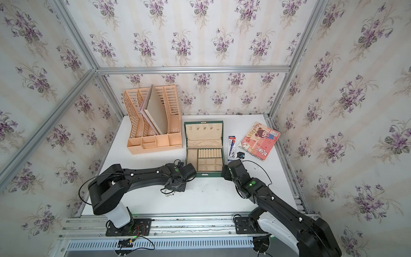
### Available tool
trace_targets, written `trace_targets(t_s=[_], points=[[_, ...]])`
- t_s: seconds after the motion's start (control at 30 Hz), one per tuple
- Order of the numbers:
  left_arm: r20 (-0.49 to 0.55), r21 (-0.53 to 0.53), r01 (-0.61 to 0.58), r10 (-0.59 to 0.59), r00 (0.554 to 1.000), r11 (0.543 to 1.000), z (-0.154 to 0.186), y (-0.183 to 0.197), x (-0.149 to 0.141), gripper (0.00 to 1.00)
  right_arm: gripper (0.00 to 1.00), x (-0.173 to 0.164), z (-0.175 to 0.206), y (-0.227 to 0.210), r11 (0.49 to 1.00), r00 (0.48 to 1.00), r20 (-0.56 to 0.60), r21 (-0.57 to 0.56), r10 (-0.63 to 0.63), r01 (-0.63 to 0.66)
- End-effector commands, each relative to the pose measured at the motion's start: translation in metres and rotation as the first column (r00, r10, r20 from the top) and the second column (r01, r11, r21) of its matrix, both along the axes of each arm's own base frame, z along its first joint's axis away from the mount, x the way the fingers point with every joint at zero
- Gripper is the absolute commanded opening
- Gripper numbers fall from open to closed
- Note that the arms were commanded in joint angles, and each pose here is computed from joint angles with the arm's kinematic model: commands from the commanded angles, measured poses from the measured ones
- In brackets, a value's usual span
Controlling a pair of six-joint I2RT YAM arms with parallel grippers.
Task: Put jewelry chain into jewelry box
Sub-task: Pick up the necklace from the center of the board.
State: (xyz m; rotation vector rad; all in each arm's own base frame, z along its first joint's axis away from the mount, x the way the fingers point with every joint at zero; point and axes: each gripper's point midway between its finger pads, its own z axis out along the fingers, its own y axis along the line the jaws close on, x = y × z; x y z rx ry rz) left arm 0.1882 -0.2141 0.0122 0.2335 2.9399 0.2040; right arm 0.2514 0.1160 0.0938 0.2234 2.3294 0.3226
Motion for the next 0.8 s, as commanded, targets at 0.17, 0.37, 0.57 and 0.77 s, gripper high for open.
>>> trace_targets(t_s=[0.17,0.37,0.57,0.77], points=[[0.007,0.039,-0.003,0.002,1.0,0.999,0.0,0.011,-0.001,0.18,0.86,-0.001,0.002,-0.003,1.0,1.0,0.004,-0.001,-0.015,0.015],[0.018,0.036,-0.005,0.005,1.0,0.999,0.004,0.012,-0.001,0.12,0.86,-0.001,0.003,-0.004,1.0,1.0,0.004,0.002,-0.018,0.018],[0.039,0.028,-0.001,-0.001,0.999,1.0,0.013,0.014,0.001,0.04,0.86,-0.002,0.005,-0.004,1.0,1.0,0.008,0.004,-0.02,0.02],[0.055,0.025,0.002,-0.003,0.998,1.0,0.02,0.015,0.002,0.0,0.86,-0.002,0.006,-0.005,1.0,1.0,0.009,0.002,-0.02,0.02]])
